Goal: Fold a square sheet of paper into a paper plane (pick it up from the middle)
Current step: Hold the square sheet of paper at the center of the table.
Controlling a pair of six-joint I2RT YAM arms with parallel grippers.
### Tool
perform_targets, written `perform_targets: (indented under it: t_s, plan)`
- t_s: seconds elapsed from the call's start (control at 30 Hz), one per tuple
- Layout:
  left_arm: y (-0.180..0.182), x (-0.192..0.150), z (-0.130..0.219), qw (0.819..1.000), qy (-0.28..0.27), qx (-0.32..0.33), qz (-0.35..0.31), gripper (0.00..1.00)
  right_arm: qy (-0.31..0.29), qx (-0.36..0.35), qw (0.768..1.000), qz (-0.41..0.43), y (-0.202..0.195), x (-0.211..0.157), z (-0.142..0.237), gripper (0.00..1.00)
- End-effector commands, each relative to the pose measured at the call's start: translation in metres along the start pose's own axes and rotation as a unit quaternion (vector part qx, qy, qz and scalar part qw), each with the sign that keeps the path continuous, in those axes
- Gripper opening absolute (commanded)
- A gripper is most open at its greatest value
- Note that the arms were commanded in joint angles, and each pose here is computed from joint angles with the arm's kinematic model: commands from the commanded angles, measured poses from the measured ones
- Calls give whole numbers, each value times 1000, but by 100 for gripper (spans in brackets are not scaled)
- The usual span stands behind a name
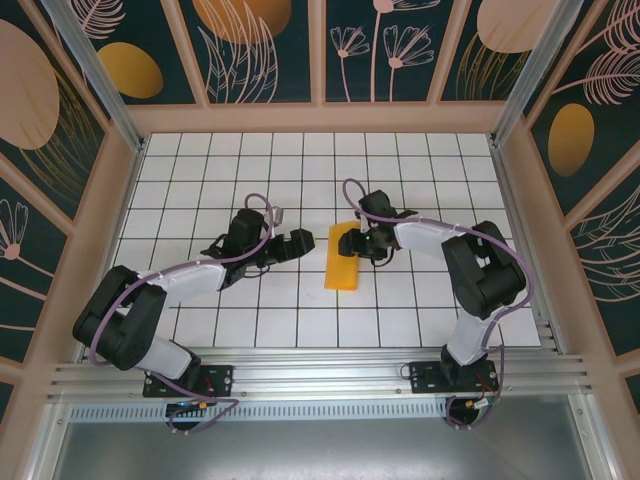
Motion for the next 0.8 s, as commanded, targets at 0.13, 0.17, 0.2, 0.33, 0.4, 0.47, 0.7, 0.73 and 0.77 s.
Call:
perform_targets:
  t_s: [0.13, 0.17, 0.2, 0.33, 0.4, 0.47, 0.7, 0.73, 0.77]
  plan:
    - [-6, 7, -6, 1000, -8, -18, -4, 96, 30, -23, 999, 18, -10, -2, -13, 60]
    - [-7, 8, -6, 1000, -8, -19, -4, 96, 32, -23, 999, 19, -10, -2, -14, 61]
    - [-6, 7, -6, 1000, -7, -18, -3, 95, 33, -24, 999, 18, -11, -2, -15, 62]
    - [-7, 8, -6, 1000, -9, -20, -4, 95, 37, -41, 998, 1, -16, -1, -19, 62]
    - [-7, 9, -7, 1000, -9, -21, -5, 95, 47, -41, 998, -6, -18, -2, -23, 62]
    - [-7, 8, -7, 1000, -8, -21, -4, 95, 48, -37, 998, 6, -17, -4, -23, 62]
    - [-7, 8, -7, 1000, -6, -23, -4, 94, 53, -69, 996, -2, -26, -5, -28, 61]
    - [-7, 8, -8, 1000, -4, -23, -4, 93, 57, -69, 996, -2, -27, -6, -30, 61]
    - [-7, 9, -9, 1000, -3, -25, -3, 91, 58, -68, 996, 0, -27, -6, -31, 61]
Point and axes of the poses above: each hand's point on the last joint's axis, 136 mm out from that joint toward the fingers, its own z axis back along the fingers, its own y axis along the line the jaws close on, x = y × z, the point moved 10 cm from there along z, back along the fingers, and after that the axes turned 8 degrees about -z, right-handed, at the moved point
